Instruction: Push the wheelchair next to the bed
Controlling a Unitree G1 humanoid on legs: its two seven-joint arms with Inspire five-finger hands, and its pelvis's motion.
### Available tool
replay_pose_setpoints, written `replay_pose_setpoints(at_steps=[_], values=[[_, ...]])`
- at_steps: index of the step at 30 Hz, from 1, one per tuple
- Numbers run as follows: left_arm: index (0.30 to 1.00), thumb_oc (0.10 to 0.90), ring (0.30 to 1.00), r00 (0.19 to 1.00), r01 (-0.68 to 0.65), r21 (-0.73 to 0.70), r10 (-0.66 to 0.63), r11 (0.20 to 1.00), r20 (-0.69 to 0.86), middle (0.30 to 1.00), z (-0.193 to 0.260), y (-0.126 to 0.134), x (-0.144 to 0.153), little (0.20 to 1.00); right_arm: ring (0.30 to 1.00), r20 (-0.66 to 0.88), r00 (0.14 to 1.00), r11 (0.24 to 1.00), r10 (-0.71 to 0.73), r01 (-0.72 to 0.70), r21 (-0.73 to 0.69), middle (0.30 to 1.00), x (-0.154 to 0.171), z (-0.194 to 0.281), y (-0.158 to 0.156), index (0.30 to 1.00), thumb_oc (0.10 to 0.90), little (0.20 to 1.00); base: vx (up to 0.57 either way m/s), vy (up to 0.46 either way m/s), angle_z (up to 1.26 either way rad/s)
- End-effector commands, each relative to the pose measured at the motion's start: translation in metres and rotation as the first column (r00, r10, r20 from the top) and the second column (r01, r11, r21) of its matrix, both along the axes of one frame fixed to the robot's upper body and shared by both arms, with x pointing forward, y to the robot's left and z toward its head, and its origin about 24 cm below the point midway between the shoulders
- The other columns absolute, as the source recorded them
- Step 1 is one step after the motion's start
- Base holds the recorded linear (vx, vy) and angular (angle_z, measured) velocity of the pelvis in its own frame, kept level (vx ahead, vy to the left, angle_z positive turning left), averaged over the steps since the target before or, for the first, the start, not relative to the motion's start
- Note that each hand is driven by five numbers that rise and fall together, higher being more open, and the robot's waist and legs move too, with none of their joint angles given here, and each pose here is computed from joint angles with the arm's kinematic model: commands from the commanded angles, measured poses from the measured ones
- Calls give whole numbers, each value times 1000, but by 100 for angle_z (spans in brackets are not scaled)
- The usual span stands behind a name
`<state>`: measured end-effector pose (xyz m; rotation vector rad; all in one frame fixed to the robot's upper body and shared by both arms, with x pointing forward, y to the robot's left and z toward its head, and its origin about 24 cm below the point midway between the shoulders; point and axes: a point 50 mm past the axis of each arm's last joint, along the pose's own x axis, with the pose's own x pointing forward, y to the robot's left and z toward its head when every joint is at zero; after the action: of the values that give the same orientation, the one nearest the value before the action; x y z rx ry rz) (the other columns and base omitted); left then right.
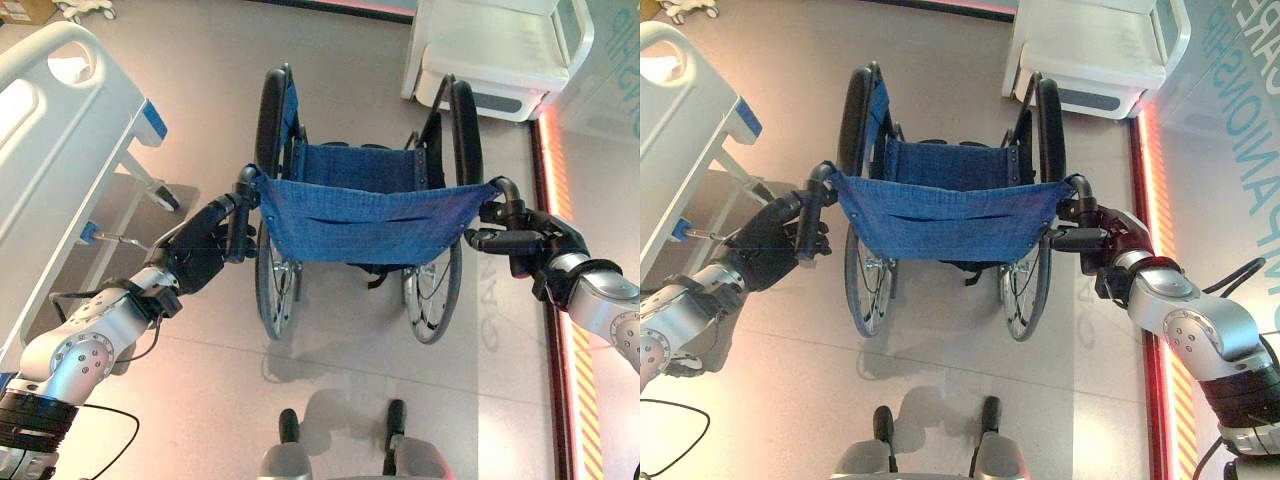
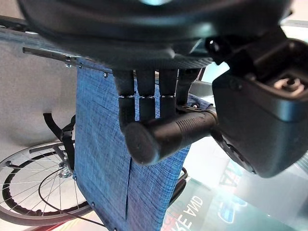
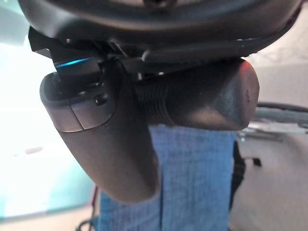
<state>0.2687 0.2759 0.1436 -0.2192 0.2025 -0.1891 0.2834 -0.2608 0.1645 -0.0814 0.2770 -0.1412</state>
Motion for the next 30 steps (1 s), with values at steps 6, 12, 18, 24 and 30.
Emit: replay_pose_setpoints(at_steps=[6,12,18,24,30], values=[[300,400,300,826,473,-54,-421,880,375,300,75,-74,-6,300,300,117,990,995,84,-91,52,300,12,25,14,300,400,300,0,0,0],[300,400,300,830,476,-59,-425,878,362,300,74,-72,-6,300,300,120,989,995,83,-89,43,300,12,28,11,300,400,300,1,-5,0],[300,400,300,837,469,-58,-422,881,348,300,71,-71,-4,300,300,128,988,995,84,-89,35,300,11,29,9,300,400,300,10,-60,0],[300,400,300,846,455,-60,-410,888,341,300,72,-69,-5,300,300,131,986,994,105,-109,22,300,9,32,11,300,400,300,39,-139,1],[300,400,300,865,412,-100,-354,906,355,300,73,-63,-6,300,300,133,980,989,146,-147,3,300,10,36,16,300,400,300,57,-199,2]])
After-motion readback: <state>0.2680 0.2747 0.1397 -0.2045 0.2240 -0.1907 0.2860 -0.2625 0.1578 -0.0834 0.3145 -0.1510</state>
